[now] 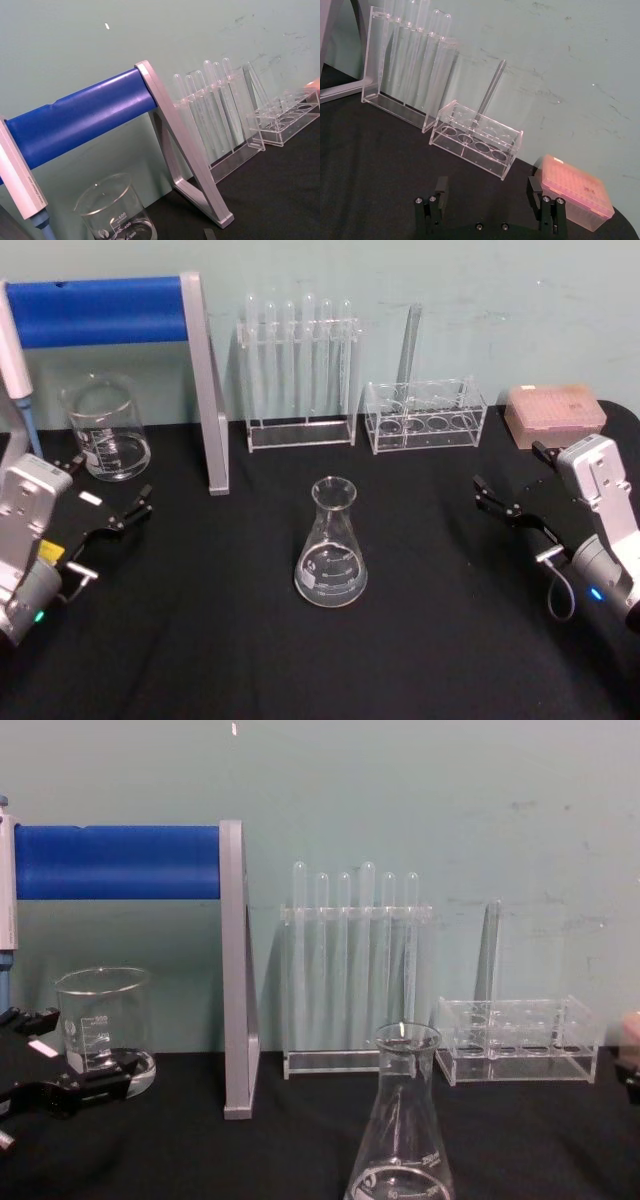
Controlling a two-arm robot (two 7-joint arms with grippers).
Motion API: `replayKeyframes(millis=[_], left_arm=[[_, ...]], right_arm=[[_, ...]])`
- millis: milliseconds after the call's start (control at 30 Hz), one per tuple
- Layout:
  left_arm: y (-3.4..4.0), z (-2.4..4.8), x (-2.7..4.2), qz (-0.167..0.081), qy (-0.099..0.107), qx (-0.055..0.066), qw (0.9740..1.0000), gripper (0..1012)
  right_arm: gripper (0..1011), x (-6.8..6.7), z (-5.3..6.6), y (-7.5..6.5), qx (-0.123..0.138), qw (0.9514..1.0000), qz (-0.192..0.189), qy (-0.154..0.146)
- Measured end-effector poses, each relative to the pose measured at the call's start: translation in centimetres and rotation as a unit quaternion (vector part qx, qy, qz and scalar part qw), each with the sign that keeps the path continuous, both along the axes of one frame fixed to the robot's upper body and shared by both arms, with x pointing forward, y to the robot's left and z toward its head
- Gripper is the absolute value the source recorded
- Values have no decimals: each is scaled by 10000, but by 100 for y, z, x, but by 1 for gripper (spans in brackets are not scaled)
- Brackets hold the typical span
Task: Grasp the erlenmeyer flask with one hand, shake it three times, then place it back.
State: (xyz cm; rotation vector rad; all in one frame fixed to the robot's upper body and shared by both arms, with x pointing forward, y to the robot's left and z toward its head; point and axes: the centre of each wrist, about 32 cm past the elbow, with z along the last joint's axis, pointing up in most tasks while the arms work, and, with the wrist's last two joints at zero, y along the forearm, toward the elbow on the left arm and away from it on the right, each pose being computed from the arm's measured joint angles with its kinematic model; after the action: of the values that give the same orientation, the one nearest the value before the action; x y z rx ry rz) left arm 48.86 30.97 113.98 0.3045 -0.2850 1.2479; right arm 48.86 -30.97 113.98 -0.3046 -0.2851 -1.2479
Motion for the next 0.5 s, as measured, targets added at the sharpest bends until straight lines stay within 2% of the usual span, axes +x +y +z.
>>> replayKeyframes(millis=[500], left_arm=[[0, 0, 0, 1, 0, 0, 10000, 1001]], right_arm=[[1003, 0, 0, 0, 0, 10000, 0, 0]])
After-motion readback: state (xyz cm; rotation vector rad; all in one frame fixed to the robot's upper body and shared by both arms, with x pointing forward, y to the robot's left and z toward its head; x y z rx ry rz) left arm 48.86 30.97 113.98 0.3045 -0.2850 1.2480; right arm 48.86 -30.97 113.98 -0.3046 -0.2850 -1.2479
